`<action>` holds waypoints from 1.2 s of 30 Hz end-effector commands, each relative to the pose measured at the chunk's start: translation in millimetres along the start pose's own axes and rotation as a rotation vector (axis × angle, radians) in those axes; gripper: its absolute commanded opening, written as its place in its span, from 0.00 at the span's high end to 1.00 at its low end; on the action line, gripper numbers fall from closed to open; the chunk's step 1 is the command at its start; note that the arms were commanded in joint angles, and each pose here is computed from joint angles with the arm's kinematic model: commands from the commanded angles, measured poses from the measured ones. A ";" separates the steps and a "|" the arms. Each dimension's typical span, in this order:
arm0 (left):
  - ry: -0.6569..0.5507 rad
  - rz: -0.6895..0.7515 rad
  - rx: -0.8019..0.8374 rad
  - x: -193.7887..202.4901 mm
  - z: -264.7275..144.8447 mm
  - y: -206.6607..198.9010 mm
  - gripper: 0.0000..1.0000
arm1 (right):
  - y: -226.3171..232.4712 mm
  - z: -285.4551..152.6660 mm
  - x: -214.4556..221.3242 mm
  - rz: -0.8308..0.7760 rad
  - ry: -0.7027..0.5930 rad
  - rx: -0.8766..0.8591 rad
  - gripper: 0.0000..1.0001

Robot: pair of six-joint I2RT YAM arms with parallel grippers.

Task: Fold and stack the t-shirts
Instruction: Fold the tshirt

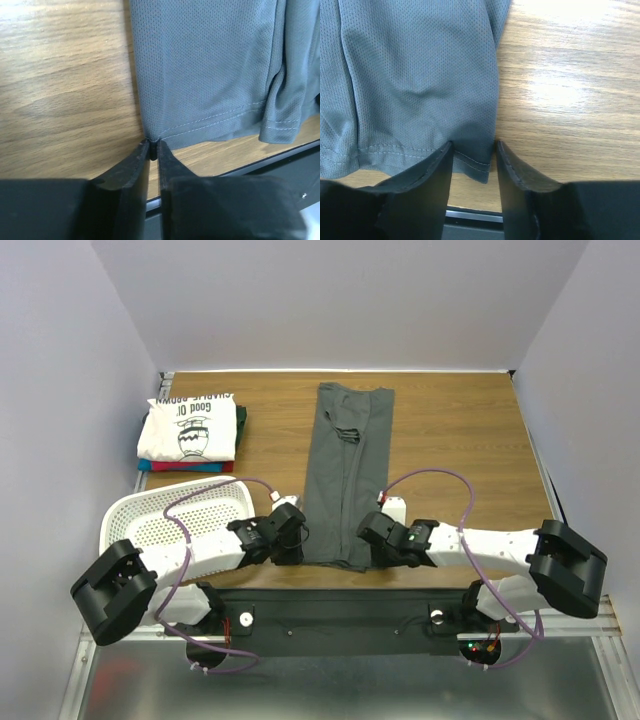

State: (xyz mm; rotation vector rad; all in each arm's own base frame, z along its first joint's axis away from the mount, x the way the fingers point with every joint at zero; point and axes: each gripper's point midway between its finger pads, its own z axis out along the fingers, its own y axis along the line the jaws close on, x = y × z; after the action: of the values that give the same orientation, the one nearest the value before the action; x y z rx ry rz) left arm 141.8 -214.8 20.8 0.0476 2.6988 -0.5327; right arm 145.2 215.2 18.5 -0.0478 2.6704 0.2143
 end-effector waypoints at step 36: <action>-0.293 -0.056 0.249 -108.1 -11.4 -68.0 1.00 | 39.7 -14.1 -84.1 0.004 -0.232 -0.045 1.00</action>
State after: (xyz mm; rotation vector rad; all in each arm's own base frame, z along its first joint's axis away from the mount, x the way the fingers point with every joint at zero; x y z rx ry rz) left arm 197.4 -265.2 68.8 -0.0435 2.4737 -0.8160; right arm 179.6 244.7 52.0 -0.0285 2.5393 0.3017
